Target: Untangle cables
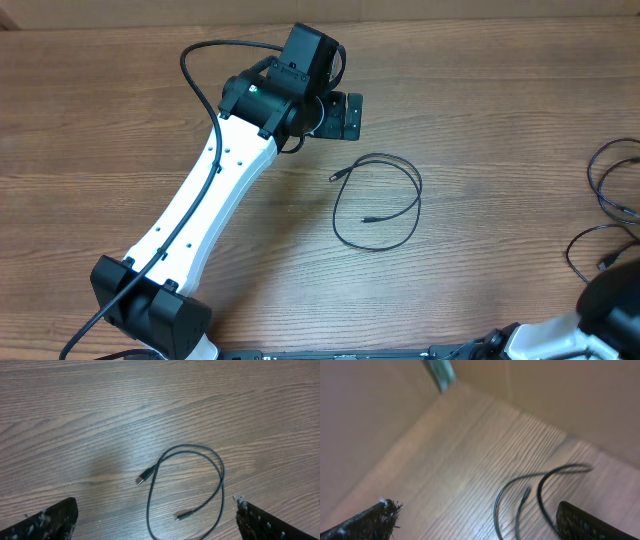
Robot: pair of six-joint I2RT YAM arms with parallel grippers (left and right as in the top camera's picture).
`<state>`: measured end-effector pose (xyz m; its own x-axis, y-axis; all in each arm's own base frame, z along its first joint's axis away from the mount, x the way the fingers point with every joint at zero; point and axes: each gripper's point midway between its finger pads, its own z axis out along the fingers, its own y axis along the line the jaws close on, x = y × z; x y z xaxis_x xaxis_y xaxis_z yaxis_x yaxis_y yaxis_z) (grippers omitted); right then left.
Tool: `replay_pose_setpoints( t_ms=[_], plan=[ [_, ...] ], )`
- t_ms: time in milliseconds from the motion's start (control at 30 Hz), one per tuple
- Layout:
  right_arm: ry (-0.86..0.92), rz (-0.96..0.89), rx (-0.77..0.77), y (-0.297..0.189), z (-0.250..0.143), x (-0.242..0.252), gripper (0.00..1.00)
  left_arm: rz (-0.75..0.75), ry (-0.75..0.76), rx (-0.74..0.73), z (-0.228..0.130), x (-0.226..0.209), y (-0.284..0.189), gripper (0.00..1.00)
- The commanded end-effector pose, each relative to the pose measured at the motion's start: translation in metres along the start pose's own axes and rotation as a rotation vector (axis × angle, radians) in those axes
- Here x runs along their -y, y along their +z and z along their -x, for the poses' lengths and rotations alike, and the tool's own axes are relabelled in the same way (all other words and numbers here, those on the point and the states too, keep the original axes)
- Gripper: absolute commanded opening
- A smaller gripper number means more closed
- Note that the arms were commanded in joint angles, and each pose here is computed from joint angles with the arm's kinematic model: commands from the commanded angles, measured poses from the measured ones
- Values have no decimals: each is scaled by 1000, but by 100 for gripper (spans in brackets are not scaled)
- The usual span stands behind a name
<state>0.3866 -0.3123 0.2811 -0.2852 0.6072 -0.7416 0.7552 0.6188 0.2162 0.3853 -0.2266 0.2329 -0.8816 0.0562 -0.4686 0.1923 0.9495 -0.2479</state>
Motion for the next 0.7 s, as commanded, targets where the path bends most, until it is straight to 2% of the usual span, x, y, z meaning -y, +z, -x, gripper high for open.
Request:
replay_pose_setpoints(
  t_ms=[0, 167, 300, 667],
  plan=[
    [-23, -34, 134, -54, 35, 2, 100, -21, -10, 27, 5, 5, -11, 100],
    [-20, -9, 177, -98, 41, -1, 100, -22, -9, 26, 5, 5, -11, 100],
    [-26, 61, 155, -120, 32, -11, 100, -21, -10, 26, 5, 5, -11, 100],
    [-28, 248, -88, -128, -24, -38, 100, -22, -9, 26, 5, 6, -11, 99]
  ],
)
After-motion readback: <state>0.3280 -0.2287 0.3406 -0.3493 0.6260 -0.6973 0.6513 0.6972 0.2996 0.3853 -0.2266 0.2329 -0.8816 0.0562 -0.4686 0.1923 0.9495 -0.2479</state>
